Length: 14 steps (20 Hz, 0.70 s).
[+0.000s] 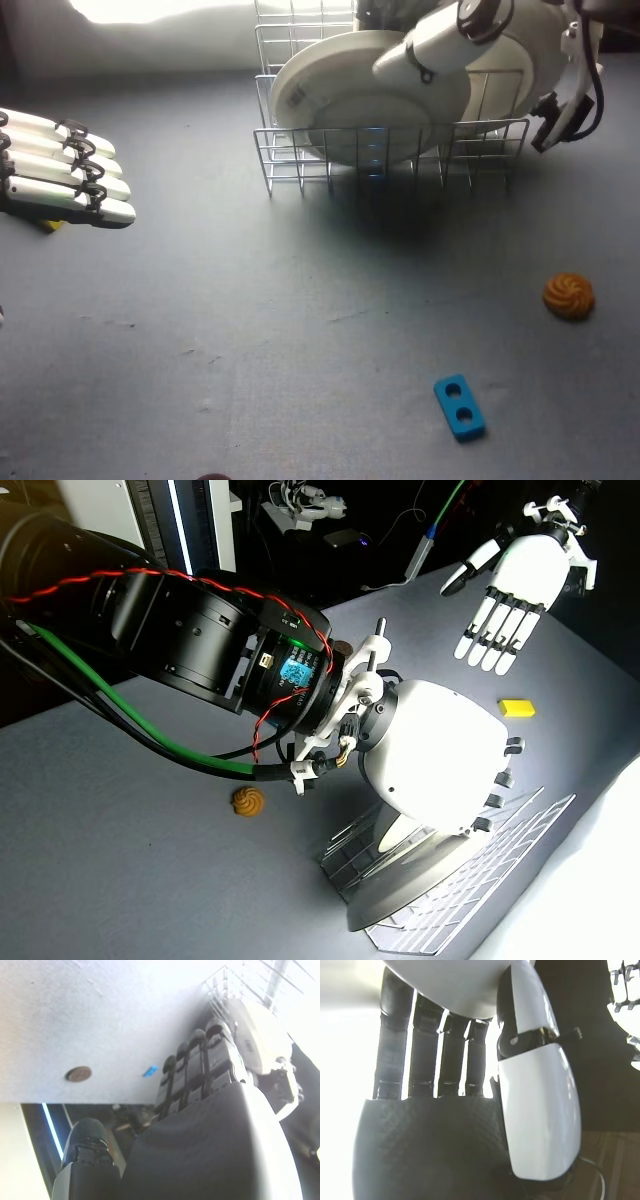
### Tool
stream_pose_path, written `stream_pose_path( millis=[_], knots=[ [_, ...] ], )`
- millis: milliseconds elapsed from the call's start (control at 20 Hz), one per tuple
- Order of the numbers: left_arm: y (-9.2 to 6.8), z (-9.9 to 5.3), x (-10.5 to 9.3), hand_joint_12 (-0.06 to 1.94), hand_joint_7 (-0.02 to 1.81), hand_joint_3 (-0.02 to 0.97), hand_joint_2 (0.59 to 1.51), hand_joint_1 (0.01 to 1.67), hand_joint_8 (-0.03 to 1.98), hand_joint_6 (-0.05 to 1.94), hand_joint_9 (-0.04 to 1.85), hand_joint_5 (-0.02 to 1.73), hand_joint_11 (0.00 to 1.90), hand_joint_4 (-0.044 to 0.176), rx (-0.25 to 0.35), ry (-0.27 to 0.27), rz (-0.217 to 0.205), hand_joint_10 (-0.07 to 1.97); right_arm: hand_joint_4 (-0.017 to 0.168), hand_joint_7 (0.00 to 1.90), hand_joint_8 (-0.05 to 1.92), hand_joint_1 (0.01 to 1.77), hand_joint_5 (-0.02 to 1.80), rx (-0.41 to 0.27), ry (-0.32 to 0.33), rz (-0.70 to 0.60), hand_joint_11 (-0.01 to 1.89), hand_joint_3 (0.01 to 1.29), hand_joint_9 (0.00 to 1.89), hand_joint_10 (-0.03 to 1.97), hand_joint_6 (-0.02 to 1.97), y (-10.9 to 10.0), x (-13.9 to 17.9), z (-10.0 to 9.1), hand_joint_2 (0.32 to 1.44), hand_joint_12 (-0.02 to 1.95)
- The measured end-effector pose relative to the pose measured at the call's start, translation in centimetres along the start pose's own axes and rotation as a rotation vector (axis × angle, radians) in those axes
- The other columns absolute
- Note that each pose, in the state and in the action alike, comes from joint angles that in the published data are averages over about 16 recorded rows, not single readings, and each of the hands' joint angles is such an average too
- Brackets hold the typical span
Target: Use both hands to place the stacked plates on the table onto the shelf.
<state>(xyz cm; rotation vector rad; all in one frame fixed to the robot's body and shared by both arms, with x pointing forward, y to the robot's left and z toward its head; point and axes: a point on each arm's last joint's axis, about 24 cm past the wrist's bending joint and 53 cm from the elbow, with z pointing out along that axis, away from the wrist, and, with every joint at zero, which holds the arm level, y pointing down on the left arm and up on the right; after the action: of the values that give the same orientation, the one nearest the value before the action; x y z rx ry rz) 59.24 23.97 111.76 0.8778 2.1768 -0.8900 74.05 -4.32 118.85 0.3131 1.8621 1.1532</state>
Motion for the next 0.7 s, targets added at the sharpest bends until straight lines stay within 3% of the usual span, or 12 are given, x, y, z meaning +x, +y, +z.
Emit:
stream_pose_path(
  millis=[400, 700],
  knots=[
    [0.0, 0.01, 0.07, 0.01, 0.04, 0.02, 1.159, 0.02, 0.02, 0.02, 0.03, 0.02, 0.02, 0.005, 0.0, 0.003, 0.002, 0.01, -0.002, 1.05, 0.08, 1.09, 0.89, -0.008, -0.011, -0.014, 0.62, 0.01, 1.0, 0.26, 0.18, 0.17, -0.07, 0.13, 1.06, 1.21],
    [-0.04, 0.04, 0.09, 0.01, 0.04, 0.02, 1.159, 0.02, 0.02, 0.02, 0.04, 0.02, 0.02, 0.005, 0.001, 0.004, 0.003, 0.01, -0.001, 1.01, 0.03, 1.02, 0.87, -0.021, -0.025, -0.051, 0.55, 0.01, 0.98, 0.16, 0.05, 0.76, -0.9, -0.04, 1.06, 1.21]
  ],
)
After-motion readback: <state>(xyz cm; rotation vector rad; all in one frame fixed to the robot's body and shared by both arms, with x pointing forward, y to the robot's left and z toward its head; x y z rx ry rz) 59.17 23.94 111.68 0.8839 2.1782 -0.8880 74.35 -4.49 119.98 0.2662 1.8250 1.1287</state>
